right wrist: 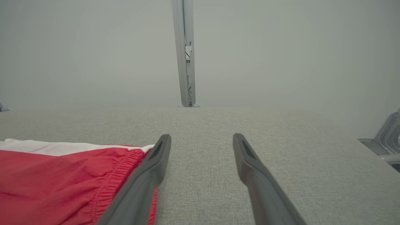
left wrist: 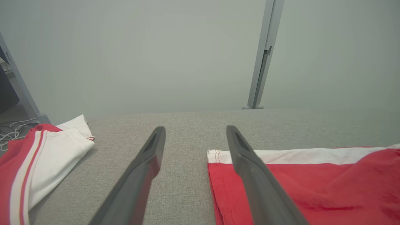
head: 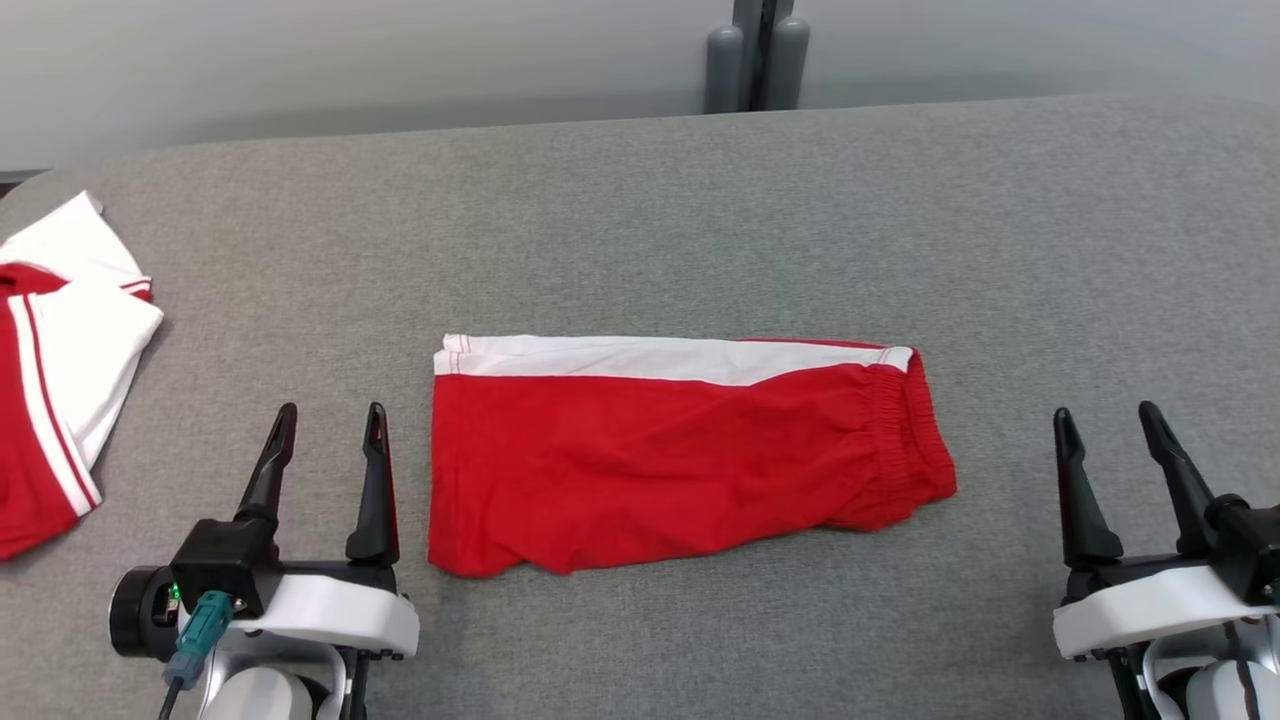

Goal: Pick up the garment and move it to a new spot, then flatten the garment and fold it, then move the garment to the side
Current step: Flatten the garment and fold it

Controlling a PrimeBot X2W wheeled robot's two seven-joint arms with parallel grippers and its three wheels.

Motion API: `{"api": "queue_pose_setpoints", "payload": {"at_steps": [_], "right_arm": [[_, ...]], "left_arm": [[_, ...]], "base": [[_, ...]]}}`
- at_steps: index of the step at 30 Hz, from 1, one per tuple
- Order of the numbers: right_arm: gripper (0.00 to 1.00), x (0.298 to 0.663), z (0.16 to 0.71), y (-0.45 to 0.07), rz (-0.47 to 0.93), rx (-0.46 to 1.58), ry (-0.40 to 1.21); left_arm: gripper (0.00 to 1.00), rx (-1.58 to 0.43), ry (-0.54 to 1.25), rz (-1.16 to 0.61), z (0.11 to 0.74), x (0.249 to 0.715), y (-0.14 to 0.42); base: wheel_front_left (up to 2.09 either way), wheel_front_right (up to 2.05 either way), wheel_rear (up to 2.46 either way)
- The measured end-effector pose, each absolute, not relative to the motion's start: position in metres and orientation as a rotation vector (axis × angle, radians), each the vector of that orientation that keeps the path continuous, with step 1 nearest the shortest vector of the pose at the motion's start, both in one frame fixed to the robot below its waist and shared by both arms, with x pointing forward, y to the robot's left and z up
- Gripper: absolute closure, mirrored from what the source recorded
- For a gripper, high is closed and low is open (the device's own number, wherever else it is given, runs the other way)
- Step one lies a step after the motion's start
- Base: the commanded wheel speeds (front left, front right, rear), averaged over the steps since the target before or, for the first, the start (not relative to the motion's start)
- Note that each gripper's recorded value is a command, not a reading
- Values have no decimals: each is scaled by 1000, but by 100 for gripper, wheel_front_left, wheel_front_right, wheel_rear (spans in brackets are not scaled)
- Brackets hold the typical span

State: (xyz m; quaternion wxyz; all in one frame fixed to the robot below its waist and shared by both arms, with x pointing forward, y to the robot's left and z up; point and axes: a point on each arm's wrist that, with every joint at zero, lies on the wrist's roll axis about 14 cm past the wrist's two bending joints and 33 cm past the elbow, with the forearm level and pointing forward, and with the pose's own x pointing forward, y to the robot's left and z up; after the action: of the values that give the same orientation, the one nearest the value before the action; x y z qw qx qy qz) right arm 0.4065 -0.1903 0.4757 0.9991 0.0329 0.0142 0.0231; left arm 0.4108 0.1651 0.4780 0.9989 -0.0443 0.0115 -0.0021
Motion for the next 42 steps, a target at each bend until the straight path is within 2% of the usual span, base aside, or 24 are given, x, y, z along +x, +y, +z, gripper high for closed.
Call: {"api": "queue_pose_setpoints", "payload": {"at_steps": [7,15,19,27,35,36,37,38,40,41,42], "right_arm": [[0,433,469,-166,138,49,67],[0,455,419,-113,313,34,279],[0,452,393,-112,323,39,376],[0,450,374,-128,279,75,452],[0,443,363,-109,356,133,557],[19,444,363,-107,363,142,567],[50,443,362,-106,371,144,576],[58,443,362,-104,381,150,586],[92,443,361,-101,391,169,599],[100,442,361,-99,401,174,606],[100,442,361,-97,404,189,610]], "left_arm": [[0,-92,15,15,481,416,172],[0,-117,55,57,464,415,179],[0,-121,83,49,453,414,176],[0,-115,92,22,446,425,168],[0,-122,108,-1,439,431,160],[0,-123,110,-3,438,432,159],[0,-125,109,-6,438,432,158],[0,-124,108,-9,438,433,157],[0,-123,106,-13,439,434,156],[0,-123,106,-15,439,435,155],[0,-123,105,-17,439,435,155]], "base": [[0,0,0],[0,0,0],[0,0,0],[0,0,0],[0,0,0],[0,0,0],[0,0,0],[0,0,0],[0,0,0],[0,0,0],[0,0,0]]}}
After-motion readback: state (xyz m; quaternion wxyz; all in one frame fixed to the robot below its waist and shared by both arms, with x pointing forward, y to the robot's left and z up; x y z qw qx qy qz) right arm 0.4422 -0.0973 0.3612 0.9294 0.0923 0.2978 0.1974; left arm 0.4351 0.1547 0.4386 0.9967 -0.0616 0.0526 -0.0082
